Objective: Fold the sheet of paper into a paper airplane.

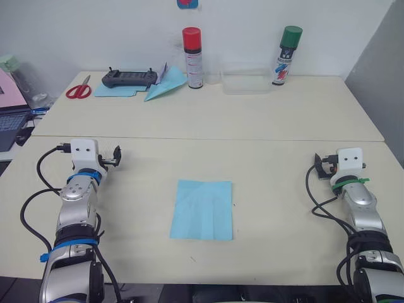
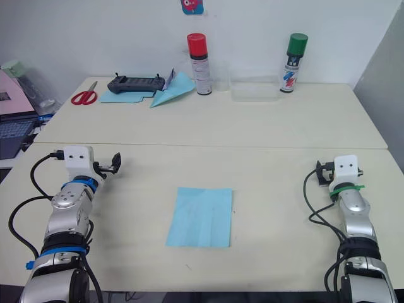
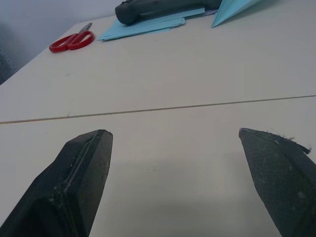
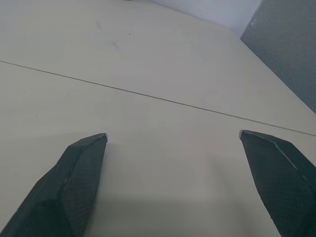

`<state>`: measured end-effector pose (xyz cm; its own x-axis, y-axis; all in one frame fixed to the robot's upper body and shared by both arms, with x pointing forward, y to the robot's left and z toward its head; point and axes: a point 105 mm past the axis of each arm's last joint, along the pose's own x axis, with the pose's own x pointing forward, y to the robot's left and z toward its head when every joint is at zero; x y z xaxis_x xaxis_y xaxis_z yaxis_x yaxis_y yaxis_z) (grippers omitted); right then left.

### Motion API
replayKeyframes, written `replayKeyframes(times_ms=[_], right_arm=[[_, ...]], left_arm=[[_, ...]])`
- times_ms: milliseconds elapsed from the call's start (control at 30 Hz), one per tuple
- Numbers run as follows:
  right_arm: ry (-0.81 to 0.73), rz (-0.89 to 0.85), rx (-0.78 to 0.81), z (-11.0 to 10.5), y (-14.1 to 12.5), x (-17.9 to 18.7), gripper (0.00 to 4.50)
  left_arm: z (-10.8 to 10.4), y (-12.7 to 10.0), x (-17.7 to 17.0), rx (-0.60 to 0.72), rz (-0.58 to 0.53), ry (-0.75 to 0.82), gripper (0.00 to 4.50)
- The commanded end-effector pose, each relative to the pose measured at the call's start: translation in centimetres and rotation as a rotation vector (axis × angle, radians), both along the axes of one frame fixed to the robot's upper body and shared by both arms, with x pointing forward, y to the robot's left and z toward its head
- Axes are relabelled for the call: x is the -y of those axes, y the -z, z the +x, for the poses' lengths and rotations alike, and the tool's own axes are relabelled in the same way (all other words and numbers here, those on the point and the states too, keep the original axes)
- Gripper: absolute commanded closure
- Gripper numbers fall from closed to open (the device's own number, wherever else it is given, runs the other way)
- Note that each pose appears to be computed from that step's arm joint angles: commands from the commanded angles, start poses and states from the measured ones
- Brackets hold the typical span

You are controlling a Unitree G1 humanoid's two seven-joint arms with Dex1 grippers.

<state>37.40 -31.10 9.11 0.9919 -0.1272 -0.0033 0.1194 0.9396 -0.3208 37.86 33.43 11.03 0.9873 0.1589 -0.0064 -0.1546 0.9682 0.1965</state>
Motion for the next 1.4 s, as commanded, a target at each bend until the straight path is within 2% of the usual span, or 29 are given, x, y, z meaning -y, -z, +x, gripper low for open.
replayKeyframes(times_ms=[33,167,400,800,900,967,1067,1133,1233,1333,1400], right_arm=[[-0.009,-0.021,0.063,0.3,-2.2,0.1,0.02],[-0.036,-0.028,0.068,0.7,-2.5,-0.6,0.02],[-0.034,-0.026,0.063,0.7,-2.5,-0.6,0.02],[-0.076,-0.006,0.058,0.6,-3.0,-1.1,0.02],[-0.241,0.028,0.01,0.2,-3.6,-2.9,0.02],[-0.379,0.029,-0.073,-0.5,-3.7,-4.3,0.02],[-0.602,0.096,-0.198,-2.1,-4.4,-6.9,0.02],[-0.82,0.129,-0.291,-4.1,-5.2,-9.9,0.02],[-0.979,0.174,-0.381,-6.1,-5.8,-12.4,0.02],[-1.063,0.18,-0.429,-7.4,-5.9,-14.2,0.0],[-1.077,0.187,-0.427,-7.6,-6.1,-15.2,0.0]], left_arm=[[0.2,-1.3,0.0,0.036,0.002,-0.002,0.0],[0.1,-1.6,-0.4,0.023,0.035,0.016,0.0],[-0.2,-1.9,-0.6,0.032,0.026,0.032,0.0],[-0.2,-3.1,0.5,0.031,0.004,0.179,0.0],[-0.4,-4.4,2.6,-0.001,0.065,0.345,0.0],[-0.6,-5.3,4.2,-0.045,0.131,0.484,0.0],[-1.5,-7.1,7.2,-0.096,0.165,0.699,0.0],[-2.8,-7.9,10.3,-0.146,0.199,0.885,0.0],[-5.1,-8.0,13.6,-0.227,0.23,1.086,0.0],[-6.7,-7.9,16.0,-0.264,0.233,1.209,0.62],[-7.7,-6.6,17.0,-0.309,0.224,1.268,1.25]])
